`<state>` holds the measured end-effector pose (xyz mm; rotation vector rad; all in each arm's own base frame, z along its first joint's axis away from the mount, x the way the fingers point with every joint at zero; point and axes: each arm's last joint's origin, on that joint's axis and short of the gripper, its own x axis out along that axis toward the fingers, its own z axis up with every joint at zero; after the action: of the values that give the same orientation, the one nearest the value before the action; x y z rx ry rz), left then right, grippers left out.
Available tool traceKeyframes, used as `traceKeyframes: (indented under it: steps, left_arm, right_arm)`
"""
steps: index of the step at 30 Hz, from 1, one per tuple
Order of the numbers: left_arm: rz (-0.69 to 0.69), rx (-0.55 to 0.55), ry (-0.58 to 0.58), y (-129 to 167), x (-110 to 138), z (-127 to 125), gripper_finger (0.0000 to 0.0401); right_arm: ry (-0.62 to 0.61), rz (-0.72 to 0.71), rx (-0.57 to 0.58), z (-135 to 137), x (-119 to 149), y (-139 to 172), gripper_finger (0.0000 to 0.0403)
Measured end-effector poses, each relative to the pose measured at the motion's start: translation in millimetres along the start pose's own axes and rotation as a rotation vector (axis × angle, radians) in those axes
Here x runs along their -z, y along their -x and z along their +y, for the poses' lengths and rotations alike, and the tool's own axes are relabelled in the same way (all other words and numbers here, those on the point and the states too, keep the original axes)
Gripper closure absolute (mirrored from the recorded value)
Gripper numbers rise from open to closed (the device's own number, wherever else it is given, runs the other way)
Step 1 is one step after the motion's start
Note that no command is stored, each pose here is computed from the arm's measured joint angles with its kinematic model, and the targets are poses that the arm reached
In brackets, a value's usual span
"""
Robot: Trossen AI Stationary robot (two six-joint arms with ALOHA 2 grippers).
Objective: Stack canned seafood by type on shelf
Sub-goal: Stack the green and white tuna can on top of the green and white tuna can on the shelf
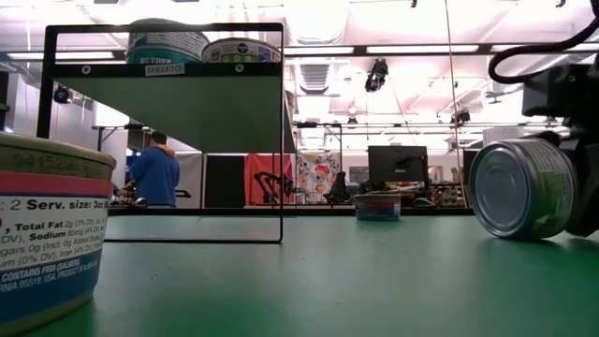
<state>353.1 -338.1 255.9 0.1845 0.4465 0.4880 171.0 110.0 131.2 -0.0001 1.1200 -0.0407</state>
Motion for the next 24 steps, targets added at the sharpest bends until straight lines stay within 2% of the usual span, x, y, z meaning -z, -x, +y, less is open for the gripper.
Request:
traceKeyframes:
  steps: [4,10,14,17,20,24]
  left_arm:
    - [0.0,0.0,0.0,0,0,0,0.0401]
    - [0.0,-0.001,0.0,0,0,0,0.0401]
    - [0.004,0.001,-0.03,0,0,0,0.0401]
    - [0.034,0.016,-0.115,1,3,1,0.0401]
    - [0.096,0.01,-0.264,2,9,9,0.0401]
    - [0.175,-0.049,-0.413,13,9,34,0.0401]
  right_arm:
    - [-0.018,0.047,0.021,-1,-9,21,0.0394]
    - [-0.12,0.131,0.066,-1,-28,56,0.0394]
    - [-0.105,0.155,0.047,3,-45,82,0.0394]
    - [-0.144,0.151,-0.004,6,-60,100,0.0394]
    - [-0.285,0.133,-0.072,7,-75,116,0.0394]
    - [-0.476,0.112,-0.136,2,-94,133,0.0394]
